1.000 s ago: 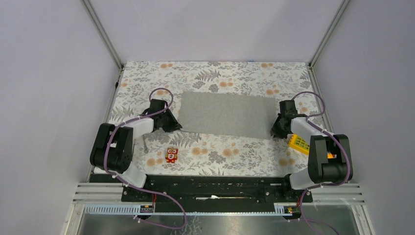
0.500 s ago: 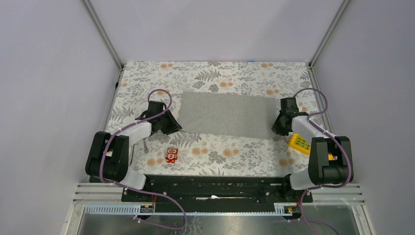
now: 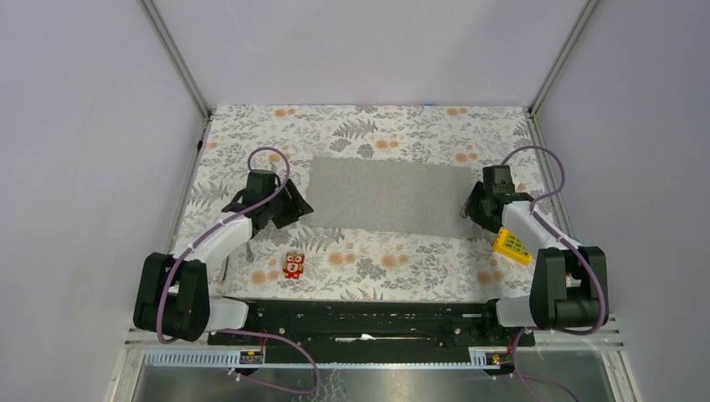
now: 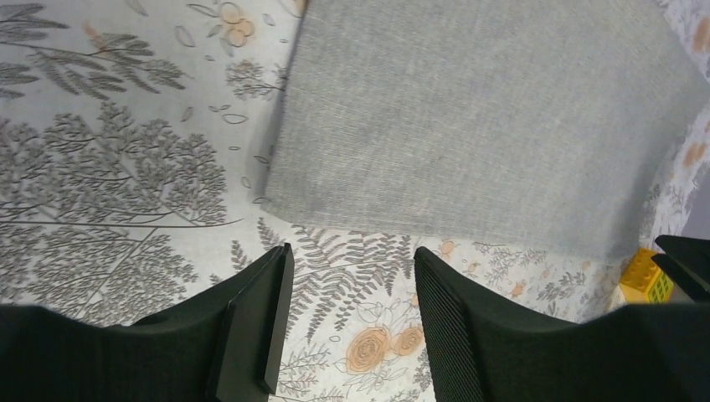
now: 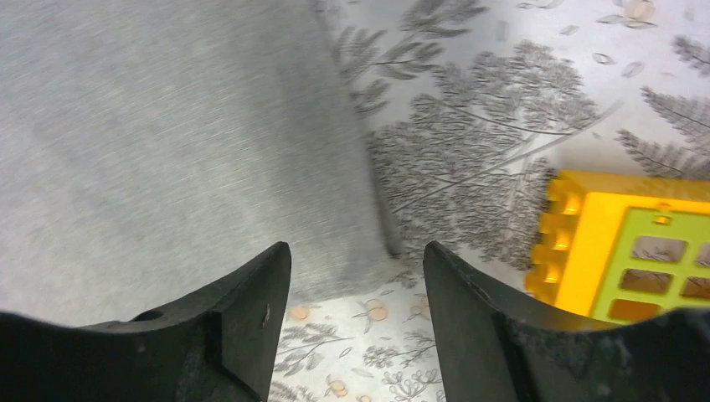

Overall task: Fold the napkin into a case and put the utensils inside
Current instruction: Fold and flatten the napkin at the center of the board, then smooth out the rectangle-folded napkin at the center of the board.

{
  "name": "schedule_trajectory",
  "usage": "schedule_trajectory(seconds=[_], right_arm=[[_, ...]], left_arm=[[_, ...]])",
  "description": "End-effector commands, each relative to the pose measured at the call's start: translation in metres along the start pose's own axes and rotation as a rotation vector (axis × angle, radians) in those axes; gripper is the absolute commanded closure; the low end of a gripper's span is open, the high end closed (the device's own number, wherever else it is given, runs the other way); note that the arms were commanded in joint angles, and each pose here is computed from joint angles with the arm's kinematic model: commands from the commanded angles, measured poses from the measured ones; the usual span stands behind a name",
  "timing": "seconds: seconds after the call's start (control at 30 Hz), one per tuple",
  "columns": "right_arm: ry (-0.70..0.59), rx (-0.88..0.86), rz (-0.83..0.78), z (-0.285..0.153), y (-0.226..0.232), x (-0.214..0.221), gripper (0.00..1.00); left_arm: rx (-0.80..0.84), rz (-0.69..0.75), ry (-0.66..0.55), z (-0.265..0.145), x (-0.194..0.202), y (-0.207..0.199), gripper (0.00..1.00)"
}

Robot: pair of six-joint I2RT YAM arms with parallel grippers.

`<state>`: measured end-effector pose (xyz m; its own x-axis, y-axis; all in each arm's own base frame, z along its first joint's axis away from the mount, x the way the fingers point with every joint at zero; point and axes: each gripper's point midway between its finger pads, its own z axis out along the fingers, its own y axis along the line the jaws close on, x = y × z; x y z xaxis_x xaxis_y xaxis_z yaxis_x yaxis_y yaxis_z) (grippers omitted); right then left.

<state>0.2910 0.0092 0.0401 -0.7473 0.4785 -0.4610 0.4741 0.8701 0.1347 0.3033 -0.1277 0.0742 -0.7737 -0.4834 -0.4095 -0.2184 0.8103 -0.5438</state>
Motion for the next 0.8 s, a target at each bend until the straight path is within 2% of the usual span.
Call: schedule_trajectory(seconds=[0.0, 0.1, 0.17, 0.3, 0.4, 0.5, 0.6, 0.7, 0.77], right_arm=[[-0.008, -0.194, -0.083, -0.017, 0.042, -0.001, 0.3], [0.059, -0.355, -0.105, -0.02, 0.072, 0.01, 0.21], [0.097, -0.383, -0.089, -0.014, 0.078, 0.015, 0.17], [0.167, -0.264, 0.014, 0.012, 0.052, 0.028, 0.16], [0.139, -0.125, 0.035, 0.022, 0.021, 0.032, 0.16], [0.071, -0.08, 0.034, 0.013, 0.008, 0.027, 0.15], [0.013, -0.19, 0.009, -0.009, 0.029, 0.007, 0.07], [-0.045, -0.32, -0.012, -0.025, 0.06, -0.022, 0.01], [-0.073, -0.408, -0.001, -0.031, 0.087, -0.048, 0.0]], left_arm=[[0.067, 0.061, -0.019, 0.003, -0.009, -0.024, 0.4], [0.097, 0.071, 0.034, 0.026, -0.002, -0.035, 0.4], [0.115, 0.056, 0.058, 0.041, 0.002, -0.036, 0.41], [-0.021, 0.0, 0.05, 0.058, 0.005, -0.007, 0.36], [-0.059, -0.021, 0.053, 0.057, 0.012, 0.005, 0.32], [-0.044, -0.009, 0.049, 0.048, 0.014, 0.003, 0.29], [0.02, 0.024, 0.003, 0.028, 0.001, -0.016, 0.27], [0.149, 0.061, -0.092, 0.004, -0.03, -0.058, 0.19], [0.225, 0.067, -0.15, -0.003, -0.053, -0.085, 0.14]])
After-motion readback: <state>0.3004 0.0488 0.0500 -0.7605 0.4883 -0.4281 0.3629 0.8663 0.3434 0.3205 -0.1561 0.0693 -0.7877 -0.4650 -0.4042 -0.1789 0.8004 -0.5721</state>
